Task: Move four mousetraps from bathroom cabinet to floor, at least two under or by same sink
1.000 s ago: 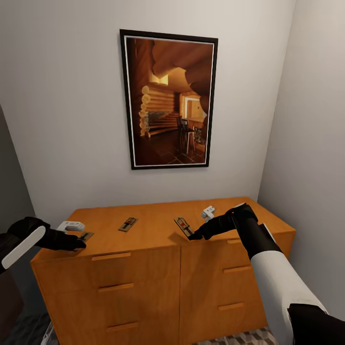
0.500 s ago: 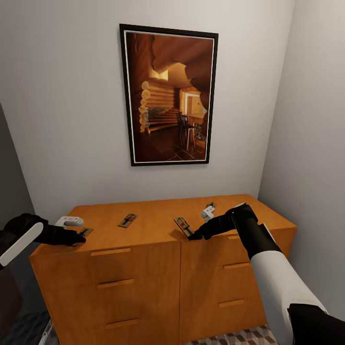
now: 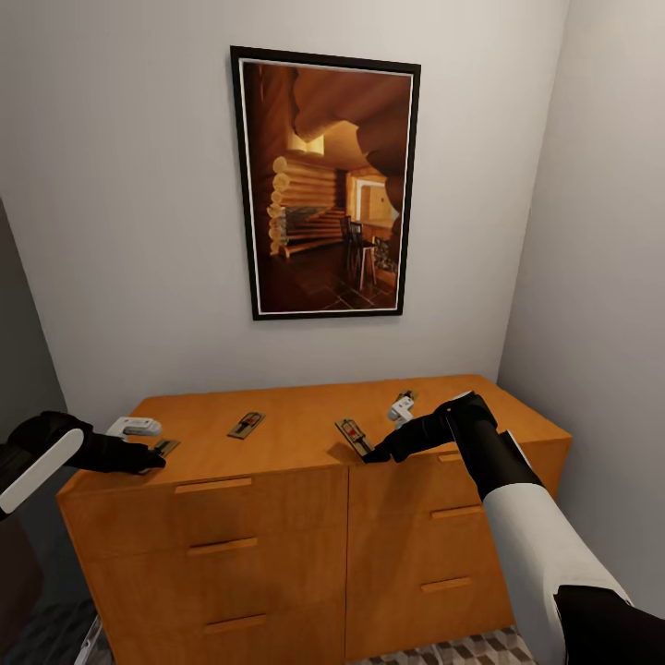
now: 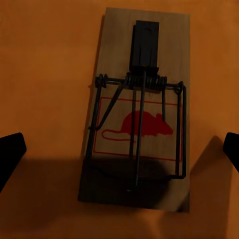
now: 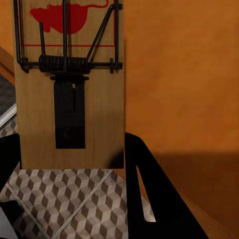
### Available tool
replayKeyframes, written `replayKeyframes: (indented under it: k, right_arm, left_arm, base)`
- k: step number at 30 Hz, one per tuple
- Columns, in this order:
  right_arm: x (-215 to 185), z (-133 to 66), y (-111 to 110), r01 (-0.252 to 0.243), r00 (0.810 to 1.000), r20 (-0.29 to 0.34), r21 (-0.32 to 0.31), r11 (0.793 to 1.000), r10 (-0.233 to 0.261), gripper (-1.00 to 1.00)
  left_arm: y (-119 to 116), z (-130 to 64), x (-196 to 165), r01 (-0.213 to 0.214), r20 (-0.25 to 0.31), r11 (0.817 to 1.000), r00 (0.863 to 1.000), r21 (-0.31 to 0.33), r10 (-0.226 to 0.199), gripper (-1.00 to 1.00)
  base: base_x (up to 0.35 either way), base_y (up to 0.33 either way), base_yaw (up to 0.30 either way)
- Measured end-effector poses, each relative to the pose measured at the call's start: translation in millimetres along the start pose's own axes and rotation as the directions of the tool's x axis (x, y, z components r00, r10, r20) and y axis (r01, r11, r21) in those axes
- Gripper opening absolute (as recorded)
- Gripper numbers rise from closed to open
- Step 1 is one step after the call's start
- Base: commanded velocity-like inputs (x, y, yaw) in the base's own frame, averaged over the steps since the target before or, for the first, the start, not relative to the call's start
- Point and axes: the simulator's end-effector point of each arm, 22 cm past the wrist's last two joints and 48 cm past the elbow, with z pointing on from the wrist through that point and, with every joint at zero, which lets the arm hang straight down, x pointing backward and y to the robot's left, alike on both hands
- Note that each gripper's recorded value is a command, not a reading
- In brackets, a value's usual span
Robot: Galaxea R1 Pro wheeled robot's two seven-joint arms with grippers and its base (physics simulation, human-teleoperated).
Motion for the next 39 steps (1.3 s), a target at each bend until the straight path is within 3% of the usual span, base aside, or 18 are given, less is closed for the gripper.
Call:
replayKeyframes:
  k: [13,14,18,22,24,39]
  right_arm:
    - [0,0.0,0,0.000,1.000,0.001,0.000,1.000,0.000,-1.00]
    - [0,0.0,0,0.000,1.000,0.000,0.000,1.000,0.000,-1.00]
    - [0,0.0,0,0.000,1.000,0.000,0.000,1.000,0.000,-1.00]
    - [0,-0.2,0,0.000,1.000,0.000,0.001,1.000,0.000,-1.00]
    - [0,-0.2,0,0.000,1.000,0.000,0.001,1.000,0.000,-1.00]
    - [0,0.0,0,0.000,1.000,0.000,0.000,1.000,0.000,-1.00]
  left_arm:
    - [0,0.0,0,0.000,0.000,1.000,1.000,0.000,0.000,1.00]
    - [0,0.0,0,-0.001,-0.001,1.000,1.000,0.000,0.001,-1.00]
    - [13,0.7,-1,0.026,-0.010,0.999,1.000,-0.019,-0.026,-1.00]
    - [2,0.8,-1,0.005,-0.009,1.000,1.000,-0.002,-0.005,-1.00]
    - [-7,0.6,-1,-0.035,-0.007,0.999,0.999,-0.001,0.035,-1.00]
    - [-8,0.6,-1,-0.034,-0.007,0.999,0.999,0.000,0.034,-1.00]
  base:
    - [0.000,0.000,0.000]
    - [0.000,0.000,0.000]
    - [0.000,0.000,0.000]
    - [0.000,0.000,0.000]
    - [0.000,0.000,0.000]
    - [0.000,0.000,0.000]
